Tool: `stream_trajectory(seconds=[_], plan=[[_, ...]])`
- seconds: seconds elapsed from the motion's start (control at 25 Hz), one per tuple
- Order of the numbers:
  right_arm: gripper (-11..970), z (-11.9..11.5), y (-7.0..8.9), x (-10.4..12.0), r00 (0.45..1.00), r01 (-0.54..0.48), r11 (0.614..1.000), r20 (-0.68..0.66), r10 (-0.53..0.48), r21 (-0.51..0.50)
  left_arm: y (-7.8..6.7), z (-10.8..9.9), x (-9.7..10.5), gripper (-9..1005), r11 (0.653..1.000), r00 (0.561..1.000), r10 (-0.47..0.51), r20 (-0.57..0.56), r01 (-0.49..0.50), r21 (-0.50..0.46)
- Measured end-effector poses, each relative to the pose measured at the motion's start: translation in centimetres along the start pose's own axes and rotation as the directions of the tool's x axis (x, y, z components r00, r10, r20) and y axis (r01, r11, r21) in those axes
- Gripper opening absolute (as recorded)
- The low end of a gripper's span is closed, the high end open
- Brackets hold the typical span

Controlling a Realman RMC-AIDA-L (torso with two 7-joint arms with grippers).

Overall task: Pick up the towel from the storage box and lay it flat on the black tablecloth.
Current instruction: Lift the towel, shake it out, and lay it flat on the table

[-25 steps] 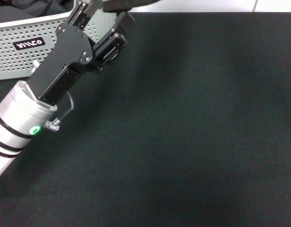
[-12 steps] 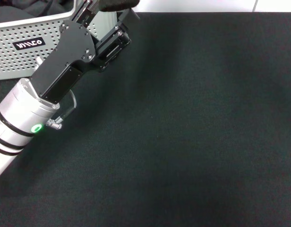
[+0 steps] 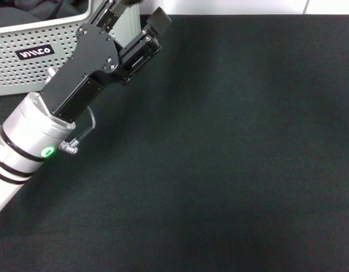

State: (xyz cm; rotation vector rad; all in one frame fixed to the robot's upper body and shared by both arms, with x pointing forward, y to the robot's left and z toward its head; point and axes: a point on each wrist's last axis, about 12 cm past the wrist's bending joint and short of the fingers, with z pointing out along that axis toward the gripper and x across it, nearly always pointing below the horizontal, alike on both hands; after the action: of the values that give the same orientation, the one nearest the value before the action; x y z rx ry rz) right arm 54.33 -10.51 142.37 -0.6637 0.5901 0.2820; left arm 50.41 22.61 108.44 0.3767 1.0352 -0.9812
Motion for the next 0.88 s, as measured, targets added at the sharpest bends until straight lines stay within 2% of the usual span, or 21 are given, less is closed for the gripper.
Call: stream_trajectory(seconds=[0.88], plan=[[29, 0.38, 0.16, -0.2, 1.0, 0.009, 1.0, 0.013, -0.009, -0.008, 0.29, 0.5, -0.07, 817, 1.0, 1.0, 0.019, 0.005, -0.019, -0.005]])
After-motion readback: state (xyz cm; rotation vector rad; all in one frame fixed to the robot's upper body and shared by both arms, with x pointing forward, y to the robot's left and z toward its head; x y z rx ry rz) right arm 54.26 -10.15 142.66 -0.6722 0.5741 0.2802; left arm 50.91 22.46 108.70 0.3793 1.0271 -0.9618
